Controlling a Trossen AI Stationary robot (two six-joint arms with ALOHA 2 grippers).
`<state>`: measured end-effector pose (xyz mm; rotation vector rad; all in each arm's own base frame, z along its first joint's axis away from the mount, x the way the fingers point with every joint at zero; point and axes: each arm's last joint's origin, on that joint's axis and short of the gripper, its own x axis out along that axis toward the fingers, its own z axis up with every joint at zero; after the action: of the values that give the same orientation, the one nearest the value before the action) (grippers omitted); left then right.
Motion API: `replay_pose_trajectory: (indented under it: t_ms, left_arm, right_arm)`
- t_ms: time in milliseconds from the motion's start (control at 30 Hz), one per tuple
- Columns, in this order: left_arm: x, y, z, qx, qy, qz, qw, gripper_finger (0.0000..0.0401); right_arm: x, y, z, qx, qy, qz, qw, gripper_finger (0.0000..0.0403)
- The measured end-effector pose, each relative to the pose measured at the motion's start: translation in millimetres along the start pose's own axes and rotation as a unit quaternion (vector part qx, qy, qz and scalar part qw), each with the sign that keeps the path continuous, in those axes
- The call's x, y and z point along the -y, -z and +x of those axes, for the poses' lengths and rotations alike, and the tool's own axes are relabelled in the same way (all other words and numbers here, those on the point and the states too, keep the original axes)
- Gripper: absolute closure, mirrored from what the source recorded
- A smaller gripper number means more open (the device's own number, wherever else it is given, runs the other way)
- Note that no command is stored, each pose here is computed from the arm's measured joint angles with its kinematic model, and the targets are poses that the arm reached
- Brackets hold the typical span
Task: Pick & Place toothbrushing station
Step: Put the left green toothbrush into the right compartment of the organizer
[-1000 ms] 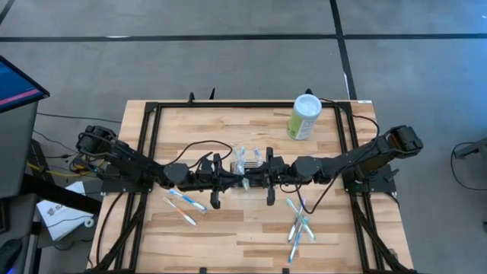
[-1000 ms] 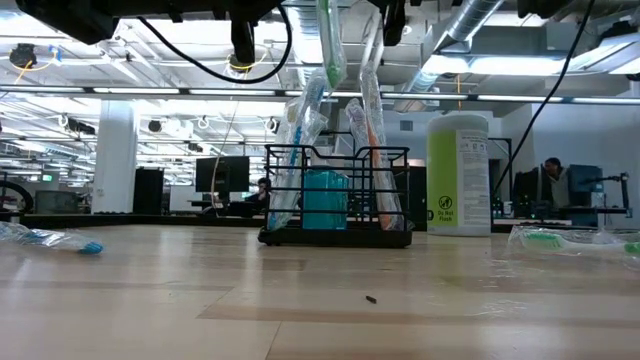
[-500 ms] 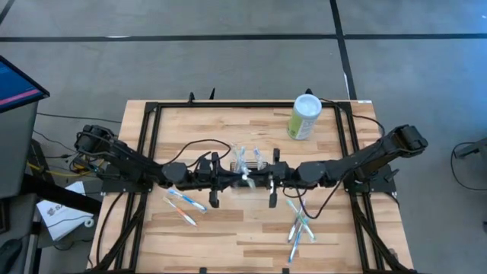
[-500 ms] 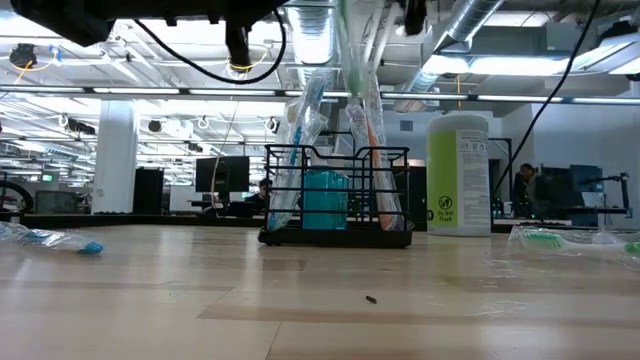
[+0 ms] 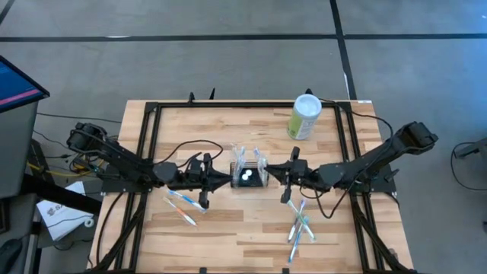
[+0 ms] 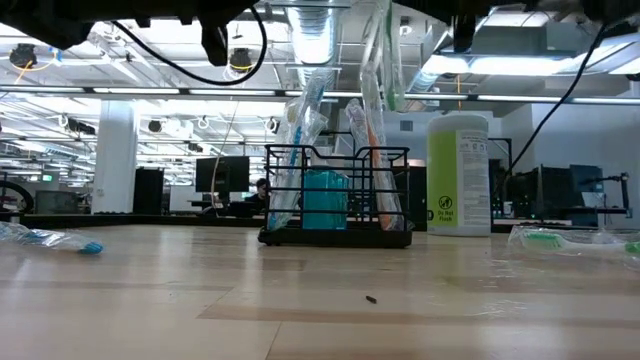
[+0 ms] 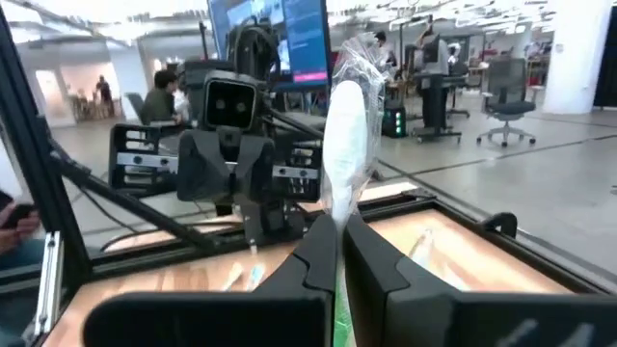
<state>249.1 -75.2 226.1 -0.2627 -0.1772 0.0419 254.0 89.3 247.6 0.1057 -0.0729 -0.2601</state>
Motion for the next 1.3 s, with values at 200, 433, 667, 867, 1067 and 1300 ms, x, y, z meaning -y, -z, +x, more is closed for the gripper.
replay_pose_trajectory:
  t_ms: [200,433,667,867,1067,1300]
  left_arm:
    - [0,2,0,-0.004,-0.001,0.003,1.000,0.0380]
    - [0,2,0,-0.005,-0.001,0.003,1.000,0.0380]
    - [1,2,0,-0.006,0.002,0.003,1.000,0.0380]
    - [1,2,0,-0.006,0.002,0.005,1.000,0.0380]
    - [1,2,0,-0.006,0.002,0.006,1.000,0.0380]
    - [1,2,0,-0.006,0.002,0.007,1.000,0.0380]
  right_arm:
    - [11,11,0,-0.007,0.028,-0.011,1.000,0.0403]
    - [15,15,3,-0.013,0.045,-0.022,0.999,0.0403]
    - [26,30,2,-0.017,0.057,-0.019,0.998,0.0403]
    - [33,38,-8,0.003,0.056,0.000,0.998,0.0403]
    - [37,44,-13,0.003,0.055,0.014,0.998,0.0403]
    - [37,43,-14,0.010,0.054,0.021,0.998,0.0403]
